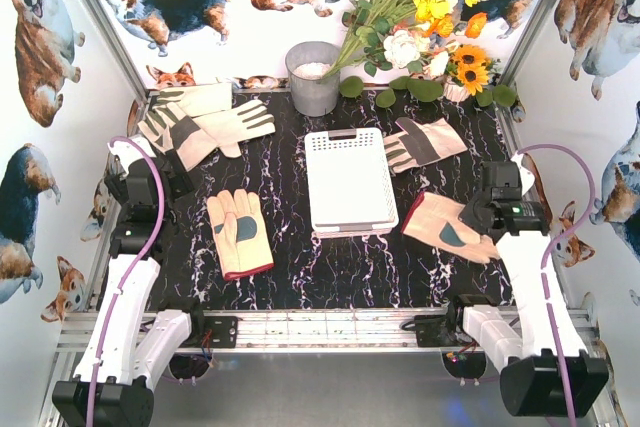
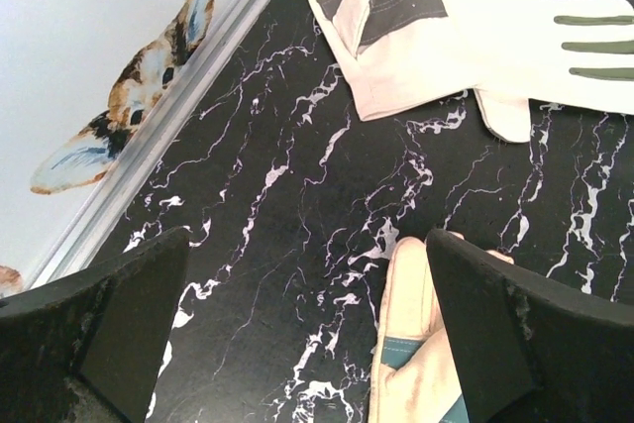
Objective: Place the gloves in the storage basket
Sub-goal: Pick up the glove from the center of the board.
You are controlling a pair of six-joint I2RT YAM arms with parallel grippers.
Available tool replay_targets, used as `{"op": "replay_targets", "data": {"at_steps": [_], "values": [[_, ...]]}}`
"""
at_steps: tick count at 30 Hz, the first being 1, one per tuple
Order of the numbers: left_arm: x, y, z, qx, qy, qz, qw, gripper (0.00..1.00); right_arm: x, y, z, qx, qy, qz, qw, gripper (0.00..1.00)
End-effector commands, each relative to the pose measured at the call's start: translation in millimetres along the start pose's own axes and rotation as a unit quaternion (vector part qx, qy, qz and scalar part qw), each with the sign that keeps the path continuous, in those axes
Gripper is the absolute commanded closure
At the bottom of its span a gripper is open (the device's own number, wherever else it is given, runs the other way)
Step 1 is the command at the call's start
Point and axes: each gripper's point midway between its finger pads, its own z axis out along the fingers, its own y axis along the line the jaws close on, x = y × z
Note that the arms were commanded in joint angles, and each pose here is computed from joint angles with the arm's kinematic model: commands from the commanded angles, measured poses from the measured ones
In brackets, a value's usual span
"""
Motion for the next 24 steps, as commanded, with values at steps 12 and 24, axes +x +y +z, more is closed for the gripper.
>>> {"op": "replay_targets", "data": {"at_steps": [12,24], "values": [[2,-11,3,0.031,0.001,0.004,1.000,0.00,-47,66,-77,-0.215,-0.102,-0.056,0.970,1.00],[1,-47,-3,0.134,0.000,0.012,0.991,0.00,-47,99,-109,-0.306,-0.077,-0.076,0.946,1.00]]}}
